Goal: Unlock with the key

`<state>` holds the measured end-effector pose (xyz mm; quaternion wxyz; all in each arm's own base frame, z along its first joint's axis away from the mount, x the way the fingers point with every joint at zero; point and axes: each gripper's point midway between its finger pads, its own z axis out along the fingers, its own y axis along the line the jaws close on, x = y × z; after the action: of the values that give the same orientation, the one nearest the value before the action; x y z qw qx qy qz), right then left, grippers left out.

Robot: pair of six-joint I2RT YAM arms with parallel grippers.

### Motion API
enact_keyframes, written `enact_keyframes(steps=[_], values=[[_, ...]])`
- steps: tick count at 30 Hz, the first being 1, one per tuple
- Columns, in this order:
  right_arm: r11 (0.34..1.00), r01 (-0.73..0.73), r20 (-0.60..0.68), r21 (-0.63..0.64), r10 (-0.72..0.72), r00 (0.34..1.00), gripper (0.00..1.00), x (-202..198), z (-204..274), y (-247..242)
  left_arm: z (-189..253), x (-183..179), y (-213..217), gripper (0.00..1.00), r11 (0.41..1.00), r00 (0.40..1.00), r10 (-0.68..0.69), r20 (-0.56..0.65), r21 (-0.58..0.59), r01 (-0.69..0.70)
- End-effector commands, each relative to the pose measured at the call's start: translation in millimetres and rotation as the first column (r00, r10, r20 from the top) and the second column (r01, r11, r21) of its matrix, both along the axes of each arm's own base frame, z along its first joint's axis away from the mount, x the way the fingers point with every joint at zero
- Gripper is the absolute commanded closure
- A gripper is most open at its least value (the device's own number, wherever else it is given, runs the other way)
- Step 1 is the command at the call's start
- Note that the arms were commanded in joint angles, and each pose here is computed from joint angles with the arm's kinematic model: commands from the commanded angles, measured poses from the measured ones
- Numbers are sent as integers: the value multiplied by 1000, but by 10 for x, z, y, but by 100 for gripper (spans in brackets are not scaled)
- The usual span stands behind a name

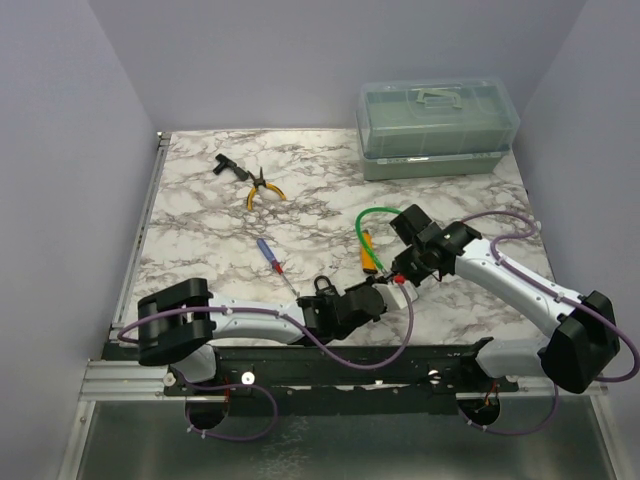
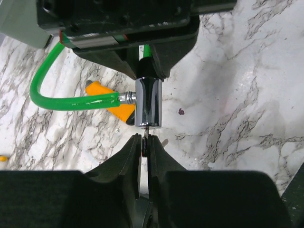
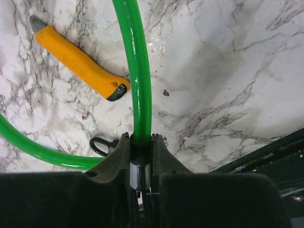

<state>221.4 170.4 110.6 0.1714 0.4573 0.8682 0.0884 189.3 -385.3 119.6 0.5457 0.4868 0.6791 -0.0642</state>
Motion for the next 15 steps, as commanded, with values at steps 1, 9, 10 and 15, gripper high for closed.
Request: enact_keyframes(steps=[1, 9, 10, 15], values=[[996, -43, -11, 75, 44, 999, 100, -104, 90, 144, 145, -74, -9, 78, 995, 992, -51, -117, -95, 40], [996, -43, 20, 80, 41, 999, 100, -98, 89, 117, 238, -203, 88, 40, 975, 959, -111, -261, -215, 54], [996, -46, 27, 81, 44, 999, 100, -95, 92, 115, 245, -210, 110, 37, 971, 953, -117, -281, -233, 50], [996, -46, 41, 79, 43, 998, 100, -86, 72, 99, 381, -190, 227, 21, 927, 902, -156, -402, -375, -7]])
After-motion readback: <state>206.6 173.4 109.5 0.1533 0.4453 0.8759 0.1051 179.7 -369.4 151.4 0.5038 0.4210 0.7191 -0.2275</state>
